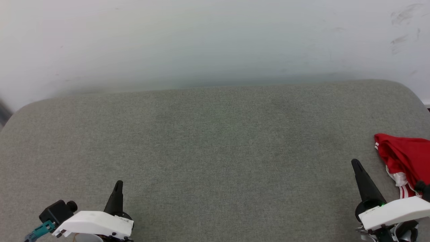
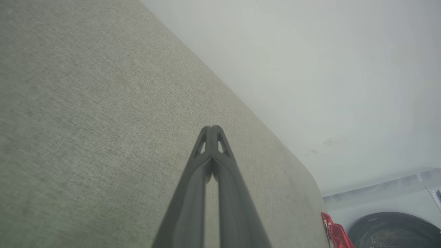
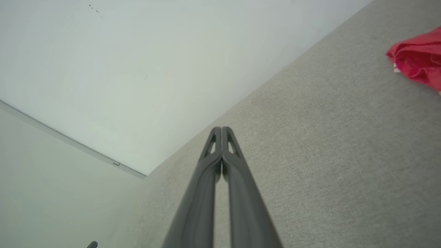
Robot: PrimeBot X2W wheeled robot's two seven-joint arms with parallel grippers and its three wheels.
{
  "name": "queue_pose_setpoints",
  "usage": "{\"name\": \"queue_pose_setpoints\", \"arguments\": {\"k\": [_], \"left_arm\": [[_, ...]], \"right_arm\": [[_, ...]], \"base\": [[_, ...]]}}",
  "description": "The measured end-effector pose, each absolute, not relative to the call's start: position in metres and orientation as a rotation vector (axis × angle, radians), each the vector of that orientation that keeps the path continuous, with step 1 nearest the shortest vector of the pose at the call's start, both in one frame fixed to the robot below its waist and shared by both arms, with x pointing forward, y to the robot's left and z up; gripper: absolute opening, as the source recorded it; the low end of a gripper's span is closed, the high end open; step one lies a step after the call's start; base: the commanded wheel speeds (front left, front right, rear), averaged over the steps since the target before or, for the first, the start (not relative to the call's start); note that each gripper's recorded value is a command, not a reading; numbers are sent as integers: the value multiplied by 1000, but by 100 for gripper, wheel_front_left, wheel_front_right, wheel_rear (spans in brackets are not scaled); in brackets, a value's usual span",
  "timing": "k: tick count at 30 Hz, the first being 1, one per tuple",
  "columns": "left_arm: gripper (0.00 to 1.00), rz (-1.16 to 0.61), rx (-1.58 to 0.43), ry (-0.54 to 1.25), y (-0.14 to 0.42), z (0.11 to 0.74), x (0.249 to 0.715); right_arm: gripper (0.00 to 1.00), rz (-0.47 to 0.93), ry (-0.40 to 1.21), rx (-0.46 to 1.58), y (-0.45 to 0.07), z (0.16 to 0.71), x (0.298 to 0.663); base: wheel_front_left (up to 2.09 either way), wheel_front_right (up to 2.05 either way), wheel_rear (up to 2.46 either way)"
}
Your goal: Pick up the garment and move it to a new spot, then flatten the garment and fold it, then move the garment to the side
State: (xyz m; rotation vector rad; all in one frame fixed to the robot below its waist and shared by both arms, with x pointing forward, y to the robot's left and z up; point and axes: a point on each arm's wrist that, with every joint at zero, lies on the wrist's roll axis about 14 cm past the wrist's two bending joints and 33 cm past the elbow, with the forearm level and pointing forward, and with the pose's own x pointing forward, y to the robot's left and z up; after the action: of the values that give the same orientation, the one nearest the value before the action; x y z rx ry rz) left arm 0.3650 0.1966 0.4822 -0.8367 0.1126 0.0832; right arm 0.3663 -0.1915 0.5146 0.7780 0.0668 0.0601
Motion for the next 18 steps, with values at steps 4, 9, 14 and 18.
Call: {"name": "queue_pose_setpoints", "arguments": {"k": [4,9,14,18], "left_arm": [[0,83,-886,111,197,483,367],[0,84,-947,114,197,482,368],[0,77,-1004,110,196,485,371],[0,78,-1036,110,197,485,371]], "right_arm": [[0,55,69,833,-192,512,366],[0,52,64,897,-192,512,369],[0,50,59,957,-192,512,371],[0,47,59,992,-193,511,371]], "base": [[0,0,0],[0,0,0],[0,0,0],[0,0,0]]}}
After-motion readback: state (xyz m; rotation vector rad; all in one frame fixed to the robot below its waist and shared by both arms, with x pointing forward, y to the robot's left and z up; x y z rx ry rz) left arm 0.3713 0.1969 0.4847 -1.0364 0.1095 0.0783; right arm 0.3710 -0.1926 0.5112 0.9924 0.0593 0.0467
